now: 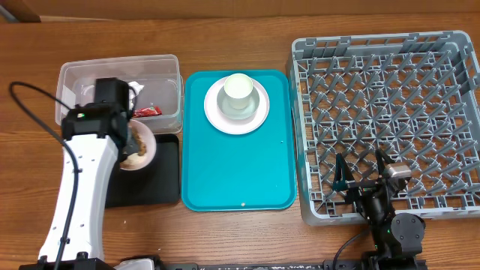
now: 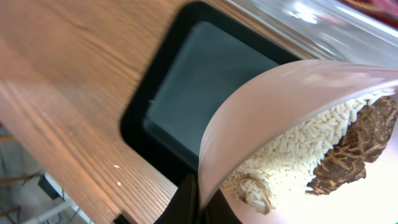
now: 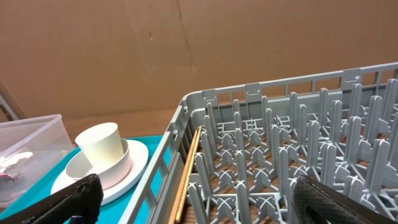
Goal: Sort waste into correct bins and load items into the dishwasher
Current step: 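Lift the pink plate and move it over the black tray, then tilt the pink plate to dump food scraps onto the black tray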
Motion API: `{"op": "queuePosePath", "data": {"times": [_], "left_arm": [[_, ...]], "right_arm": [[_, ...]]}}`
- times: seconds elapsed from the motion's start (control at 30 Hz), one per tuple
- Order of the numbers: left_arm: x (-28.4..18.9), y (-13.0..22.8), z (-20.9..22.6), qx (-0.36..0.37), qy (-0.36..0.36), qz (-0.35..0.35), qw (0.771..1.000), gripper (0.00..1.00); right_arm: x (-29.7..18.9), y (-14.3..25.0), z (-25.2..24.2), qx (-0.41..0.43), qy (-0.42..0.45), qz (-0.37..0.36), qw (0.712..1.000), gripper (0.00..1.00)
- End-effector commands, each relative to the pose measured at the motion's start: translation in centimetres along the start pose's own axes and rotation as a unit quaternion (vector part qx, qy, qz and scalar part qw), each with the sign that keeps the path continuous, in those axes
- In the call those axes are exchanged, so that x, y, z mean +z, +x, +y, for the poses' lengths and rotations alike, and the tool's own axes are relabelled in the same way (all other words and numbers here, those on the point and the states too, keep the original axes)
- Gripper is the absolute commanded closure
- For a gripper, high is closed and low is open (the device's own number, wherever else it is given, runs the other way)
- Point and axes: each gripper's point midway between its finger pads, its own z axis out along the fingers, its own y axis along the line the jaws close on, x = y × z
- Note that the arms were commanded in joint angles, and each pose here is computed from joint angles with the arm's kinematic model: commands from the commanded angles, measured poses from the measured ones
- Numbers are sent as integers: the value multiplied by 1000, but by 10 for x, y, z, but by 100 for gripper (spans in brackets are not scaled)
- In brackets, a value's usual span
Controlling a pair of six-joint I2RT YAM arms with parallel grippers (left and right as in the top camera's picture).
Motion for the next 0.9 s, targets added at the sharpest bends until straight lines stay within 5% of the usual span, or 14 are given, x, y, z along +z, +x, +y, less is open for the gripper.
{"op": "queuePosePath", "data": {"times": [0.0,0.5,0.87], "left_arm": [[3,-12,22,-27,-45,-20,998,96],[32,-15,43,75,-178,-1,981,96],[9,-28,47,141,-267,-59,952,96]], "right_arm": [[0,2,-1,0,2,-3,1000,0],[0,2,-1,0,2,-2,1000,0],[0,2,-1,0,2,-3,1000,0]]}}
